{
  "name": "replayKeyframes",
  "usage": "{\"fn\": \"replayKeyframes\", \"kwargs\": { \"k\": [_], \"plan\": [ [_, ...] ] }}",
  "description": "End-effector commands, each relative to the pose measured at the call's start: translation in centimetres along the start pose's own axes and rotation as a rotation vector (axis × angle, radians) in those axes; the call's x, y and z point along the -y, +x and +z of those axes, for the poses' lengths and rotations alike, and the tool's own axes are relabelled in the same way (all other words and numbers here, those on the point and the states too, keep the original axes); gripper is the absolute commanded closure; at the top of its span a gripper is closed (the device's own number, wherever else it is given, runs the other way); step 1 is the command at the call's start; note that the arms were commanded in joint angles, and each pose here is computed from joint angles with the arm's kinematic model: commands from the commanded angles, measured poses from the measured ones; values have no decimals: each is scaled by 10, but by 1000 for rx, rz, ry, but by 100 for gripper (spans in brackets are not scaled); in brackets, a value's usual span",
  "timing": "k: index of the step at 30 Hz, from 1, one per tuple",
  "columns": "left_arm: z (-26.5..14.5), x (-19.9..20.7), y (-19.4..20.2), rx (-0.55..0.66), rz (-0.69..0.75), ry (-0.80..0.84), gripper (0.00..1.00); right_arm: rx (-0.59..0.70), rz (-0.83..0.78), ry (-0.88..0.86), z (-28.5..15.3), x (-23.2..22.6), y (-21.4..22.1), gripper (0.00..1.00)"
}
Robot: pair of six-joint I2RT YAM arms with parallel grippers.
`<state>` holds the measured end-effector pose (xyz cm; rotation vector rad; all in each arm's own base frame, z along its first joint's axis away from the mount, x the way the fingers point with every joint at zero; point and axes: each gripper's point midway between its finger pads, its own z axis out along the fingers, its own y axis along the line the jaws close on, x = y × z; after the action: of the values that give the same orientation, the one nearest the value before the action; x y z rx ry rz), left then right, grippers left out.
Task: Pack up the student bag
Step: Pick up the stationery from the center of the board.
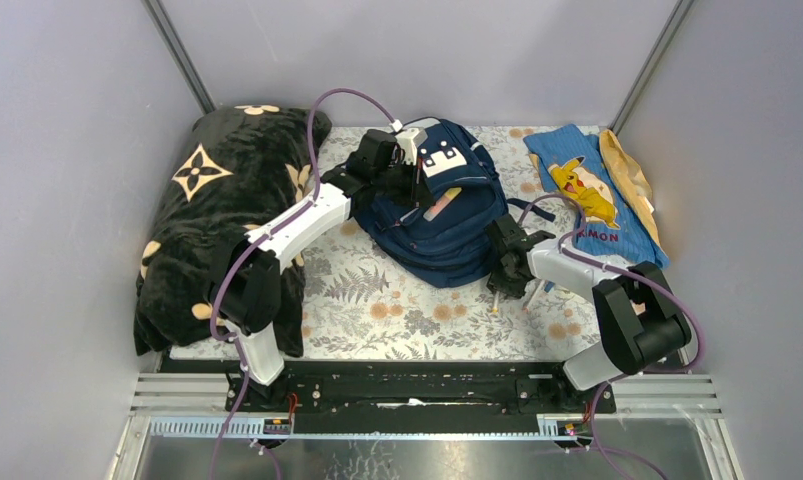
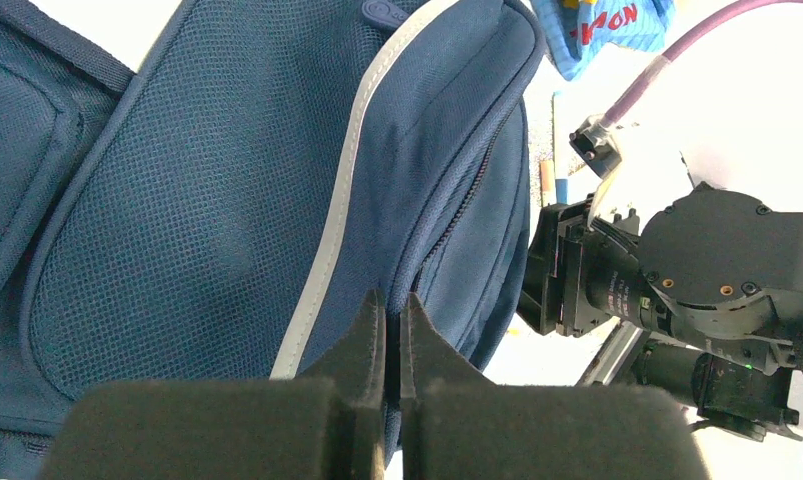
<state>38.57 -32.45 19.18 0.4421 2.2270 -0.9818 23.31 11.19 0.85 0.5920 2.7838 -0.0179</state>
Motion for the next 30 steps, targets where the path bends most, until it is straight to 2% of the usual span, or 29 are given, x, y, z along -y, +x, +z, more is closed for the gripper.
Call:
{"fn": "replayKeyframes", "kwargs": {
  "k": [1, 3, 6, 7, 18, 24, 30],
  "plan": [
    [-6, -2, -9, 12, 11, 7, 100, -1, 25, -1, 7, -5, 2, 66],
    [-5, -3, -7, 9, 6, 3, 100, 0, 41, -21, 6, -5, 4, 74],
    [-5, -1, -4, -2, 1, 16, 100, 12, 66, -36, 0, -1, 6, 98],
    [-6, 0, -3, -11, -3, 19, 100, 14, 79, -39, -4, 0, 6, 100],
    [-9, 6, -6, -7, -43, 30, 100, 90, 68, -158, -81, -6, -17, 100],
    [-5, 6, -6, -12, -57, 37, 100, 179, 107, -380, -124, -58, -54, 100],
    [-8, 9, -10, -3, -53, 42, 100, 232, 161, -586, -137, -125, -96, 100]
  ]
}}
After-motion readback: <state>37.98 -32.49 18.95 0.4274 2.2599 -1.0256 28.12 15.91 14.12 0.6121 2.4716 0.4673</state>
